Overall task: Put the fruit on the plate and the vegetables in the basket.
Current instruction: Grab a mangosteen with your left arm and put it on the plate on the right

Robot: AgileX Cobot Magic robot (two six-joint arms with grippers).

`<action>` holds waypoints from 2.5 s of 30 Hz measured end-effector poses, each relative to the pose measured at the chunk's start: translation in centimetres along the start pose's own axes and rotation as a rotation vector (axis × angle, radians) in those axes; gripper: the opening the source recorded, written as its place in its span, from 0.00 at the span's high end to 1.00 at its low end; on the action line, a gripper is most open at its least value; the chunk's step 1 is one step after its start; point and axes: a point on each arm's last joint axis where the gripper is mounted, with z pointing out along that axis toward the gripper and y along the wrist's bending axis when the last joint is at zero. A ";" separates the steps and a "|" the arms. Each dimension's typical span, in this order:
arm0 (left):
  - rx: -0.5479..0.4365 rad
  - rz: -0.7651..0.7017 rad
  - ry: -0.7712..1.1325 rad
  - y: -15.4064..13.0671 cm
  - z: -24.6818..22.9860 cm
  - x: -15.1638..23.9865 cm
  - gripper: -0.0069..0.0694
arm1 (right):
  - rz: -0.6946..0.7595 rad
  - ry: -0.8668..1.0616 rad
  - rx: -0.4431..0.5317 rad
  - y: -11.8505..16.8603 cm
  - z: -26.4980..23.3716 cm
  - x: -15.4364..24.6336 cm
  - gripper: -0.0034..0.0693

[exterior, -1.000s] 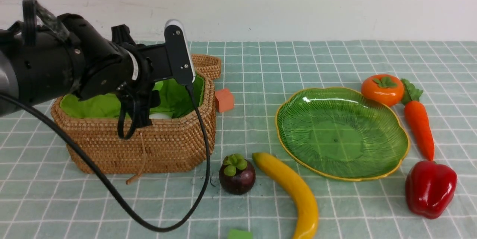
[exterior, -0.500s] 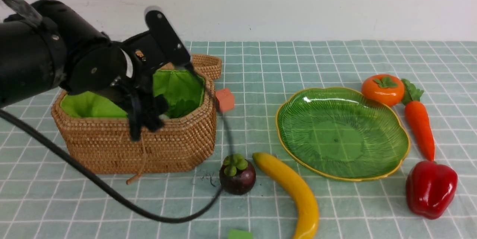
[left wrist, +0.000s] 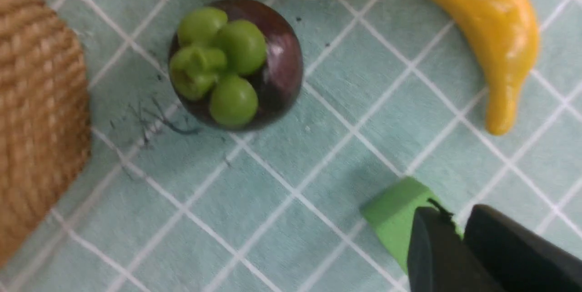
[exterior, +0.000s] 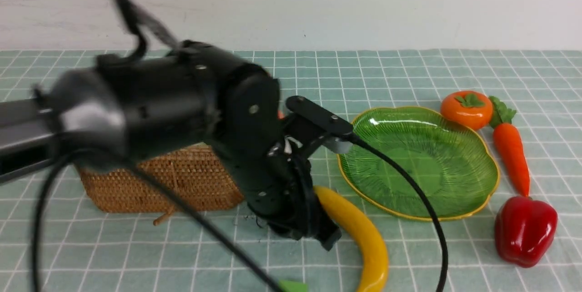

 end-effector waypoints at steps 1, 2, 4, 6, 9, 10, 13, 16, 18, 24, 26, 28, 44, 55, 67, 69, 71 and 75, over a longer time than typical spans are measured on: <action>-0.005 0.032 0.006 0.1 0.5 -0.6 0.67 | 0.001 0.002 0.000 0.0 0.1 0.1 0.74; -0.012 0.062 0.008 0.3 1.2 -1.4 0.59 | 0.002 0.006 -0.001 0.0 0.1 0.3 0.74; -0.038 0.114 0.001 0.7 2.0 -2.3 0.45 | 0.007 0.019 -0.002 -0.1 0.4 0.7 0.73; -0.064 0.142 -0.004 0.9 2.4 -2.7 0.37 | 0.010 0.024 -0.005 -0.1 0.5 0.9 0.73; -0.145 0.218 -0.007 1.7 4.6 -3.3 0.20 | 0.022 0.044 -0.018 -0.1 1.0 1.7 0.73; -0.171 0.246 0.007 2.0 5.5 -3.3 0.17 | 0.024 0.048 -0.021 -0.1 1.1 1.8 0.73; -0.211 0.299 0.032 2.5 7.6 -3.2 0.15 | 0.025 0.042 -0.026 0.1 1.0 1.9 0.73; -0.251 0.348 0.047 2.9 8.7 -3.2 0.15 | 0.026 0.037 -0.031 0.1 0.9 1.9 0.73; -0.268 0.357 0.050 3.1 8.9 -3.3 0.16 | 0.028 0.036 -0.037 0.2 0.9 1.9 0.73; -0.288 0.335 0.069 3.3 8.9 -3.2 0.21 | 0.030 0.031 -0.045 0.3 0.9 2.0 0.73; -0.290 0.327 0.068 3.3 8.9 -3.2 0.22 | 0.030 0.031 -0.046 0.3 0.9 2.0 0.73; -0.293 0.324 0.067 3.3 8.9 -3.2 0.22 | 0.030 0.031 -0.046 0.3 0.9 2.0 0.73; -0.288 0.320 -0.005 2.3 6.2 -3.8 0.93 | 0.031 0.031 -0.047 0.3 0.9 1.9 0.73; -0.247 0.267 -0.018 0.5 3.7 -4.0 0.92 | 0.030 0.031 -0.045 0.3 0.9 2.0 0.73; -0.166 -0.089 0.119 0.1 -0.3 -1.9 0.76 | 0.021 0.038 -0.019 0.1 0.9 2.0 0.73; -0.172 -0.143 0.124 0.8 0.0 -1.9 0.63 | 0.017 0.038 -0.019 0.1 0.9 2.0 0.73; -0.181 -0.219 0.123 1.5 0.5 -1.9 0.48 | 0.002 0.038 -0.019 0.1 0.9 2.0 0.73; -0.207 -0.423 0.152 2.2 2.4 -1.7 0.20 | -0.003 0.038 -0.019 0.1 0.9 2.0 0.72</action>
